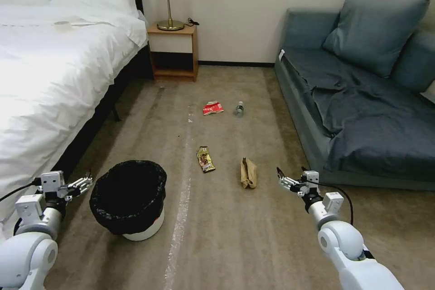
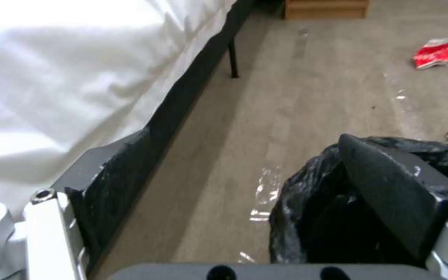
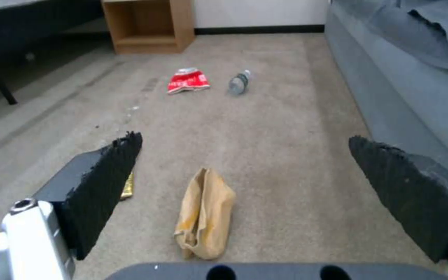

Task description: Pick up the trash bin, then pick up the garbage on the floor and place it into the trash bin.

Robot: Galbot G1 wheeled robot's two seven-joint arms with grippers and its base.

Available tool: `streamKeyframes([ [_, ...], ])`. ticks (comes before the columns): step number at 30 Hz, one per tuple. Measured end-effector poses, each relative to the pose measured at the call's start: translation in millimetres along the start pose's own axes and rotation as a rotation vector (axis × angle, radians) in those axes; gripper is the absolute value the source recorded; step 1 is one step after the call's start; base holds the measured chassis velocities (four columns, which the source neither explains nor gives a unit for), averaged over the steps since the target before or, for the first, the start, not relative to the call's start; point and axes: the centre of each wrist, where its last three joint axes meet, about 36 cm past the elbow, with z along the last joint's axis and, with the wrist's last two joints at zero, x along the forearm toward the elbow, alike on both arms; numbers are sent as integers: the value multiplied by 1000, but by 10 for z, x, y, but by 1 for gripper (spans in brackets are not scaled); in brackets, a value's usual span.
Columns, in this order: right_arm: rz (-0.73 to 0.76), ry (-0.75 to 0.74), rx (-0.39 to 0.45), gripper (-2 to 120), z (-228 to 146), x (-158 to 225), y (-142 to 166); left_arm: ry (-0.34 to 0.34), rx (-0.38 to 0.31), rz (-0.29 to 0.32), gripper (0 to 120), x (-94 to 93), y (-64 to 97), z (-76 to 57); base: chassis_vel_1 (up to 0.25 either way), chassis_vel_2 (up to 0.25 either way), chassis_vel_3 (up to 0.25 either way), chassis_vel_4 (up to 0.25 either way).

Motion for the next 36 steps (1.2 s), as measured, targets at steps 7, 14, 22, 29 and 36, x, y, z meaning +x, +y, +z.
streamKeyframes([
  [7,-5,-1,4,100,-10,28,0,68,37,3,94,-45,-53,-60,0,0,0,0],
  [14,-8,6,9,100,30,84,-5,96,38,17,95,-51,-107,-43,0,0,0,0],
  [22,-3,3,9,100,72,133,-51,118,34,6,94,-134,-66,-16,0,0,0,0],
  [29,-3,12,8,100,177,167,-47,181,66,3,94,-438,-136,46,0,0,0,0],
  [36,6,16,17,100,229,200,-130,247,82,12,94,-800,-317,240,0,0,0,0],
])
